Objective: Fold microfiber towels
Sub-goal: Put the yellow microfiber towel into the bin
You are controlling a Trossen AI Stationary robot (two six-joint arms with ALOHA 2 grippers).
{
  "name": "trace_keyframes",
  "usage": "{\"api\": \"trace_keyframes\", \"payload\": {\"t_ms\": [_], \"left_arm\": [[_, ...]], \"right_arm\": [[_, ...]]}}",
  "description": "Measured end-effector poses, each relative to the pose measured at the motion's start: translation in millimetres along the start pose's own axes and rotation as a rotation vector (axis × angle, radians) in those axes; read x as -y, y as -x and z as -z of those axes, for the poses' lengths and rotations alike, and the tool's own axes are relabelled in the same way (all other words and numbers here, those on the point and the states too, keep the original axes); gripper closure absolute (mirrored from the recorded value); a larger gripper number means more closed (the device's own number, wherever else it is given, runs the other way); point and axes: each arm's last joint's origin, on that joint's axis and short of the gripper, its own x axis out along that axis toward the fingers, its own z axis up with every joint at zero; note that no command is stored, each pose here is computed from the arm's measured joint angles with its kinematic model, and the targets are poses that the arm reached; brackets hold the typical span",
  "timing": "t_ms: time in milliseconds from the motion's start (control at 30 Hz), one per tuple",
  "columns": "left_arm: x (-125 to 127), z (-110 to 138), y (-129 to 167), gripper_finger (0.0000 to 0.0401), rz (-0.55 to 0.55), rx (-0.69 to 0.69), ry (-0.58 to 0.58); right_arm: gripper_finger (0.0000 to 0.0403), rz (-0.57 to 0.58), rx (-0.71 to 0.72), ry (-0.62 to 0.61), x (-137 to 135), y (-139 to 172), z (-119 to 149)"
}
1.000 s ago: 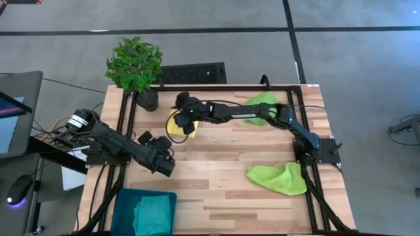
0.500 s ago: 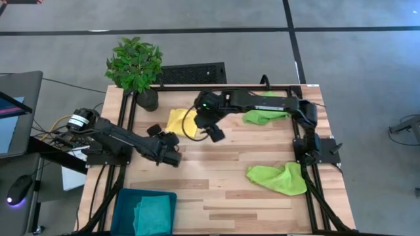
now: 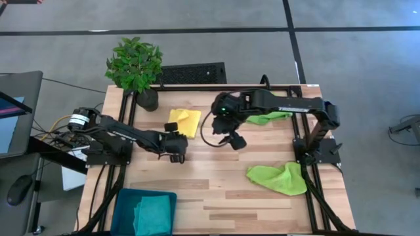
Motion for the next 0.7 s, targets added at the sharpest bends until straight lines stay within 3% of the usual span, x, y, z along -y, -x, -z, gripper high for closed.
{"api": "trace_keyframes", "payload": {"t_ms": [300, 700], "left_arm": [[-10, 10, -11, 0.026, -0.078, 0.007, -0.011], [-23, 15, -22, 0.026, -0.076, 0.021, -0.032]], "right_arm": [[0.0159, -0.005, 0.0, -0.012, -15, 16, 6], [0.0159, -0.015, -0.024, -0.023, -16, 15, 9]]}}
